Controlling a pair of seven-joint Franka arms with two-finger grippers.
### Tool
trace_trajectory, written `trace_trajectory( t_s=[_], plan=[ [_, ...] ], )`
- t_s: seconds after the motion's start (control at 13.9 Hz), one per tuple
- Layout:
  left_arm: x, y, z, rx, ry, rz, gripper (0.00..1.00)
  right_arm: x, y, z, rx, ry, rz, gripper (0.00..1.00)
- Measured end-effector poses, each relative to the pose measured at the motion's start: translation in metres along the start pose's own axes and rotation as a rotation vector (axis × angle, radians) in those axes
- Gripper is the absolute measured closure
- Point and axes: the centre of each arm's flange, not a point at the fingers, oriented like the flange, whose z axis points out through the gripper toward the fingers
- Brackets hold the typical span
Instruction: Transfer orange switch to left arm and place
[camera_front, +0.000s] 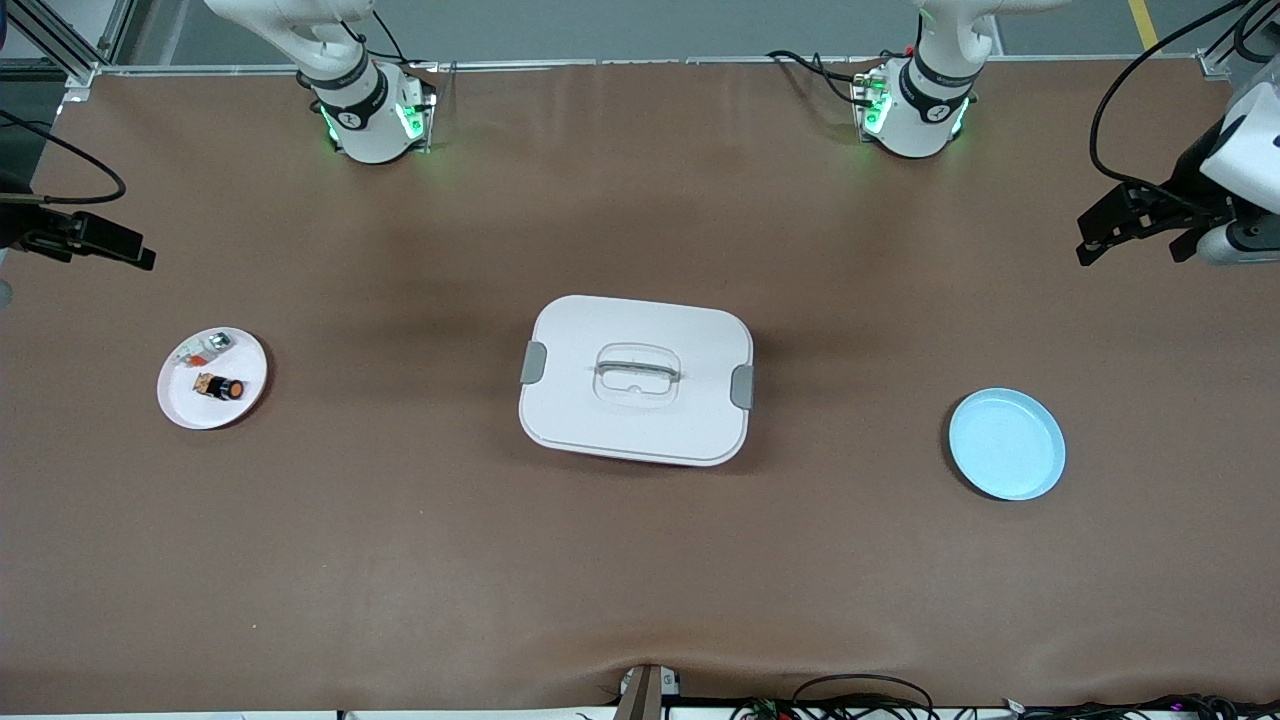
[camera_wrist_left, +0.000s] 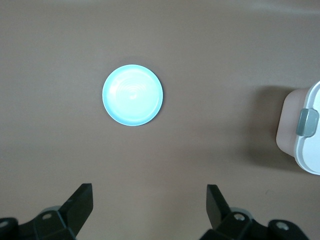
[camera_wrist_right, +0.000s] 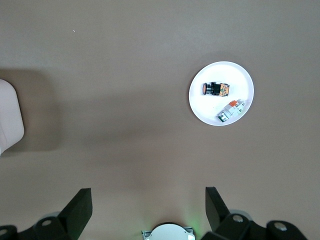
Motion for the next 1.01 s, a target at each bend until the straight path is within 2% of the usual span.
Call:
trace_trajectory(
  t_s=[1.01],
  plan=[
    [0.0005,0.0017,-0.0071,-0.002,0.015,0.004,0.0,0.0026,-0.0039,0.0006,0.0,0.016,0.006,0.0]
  ],
)
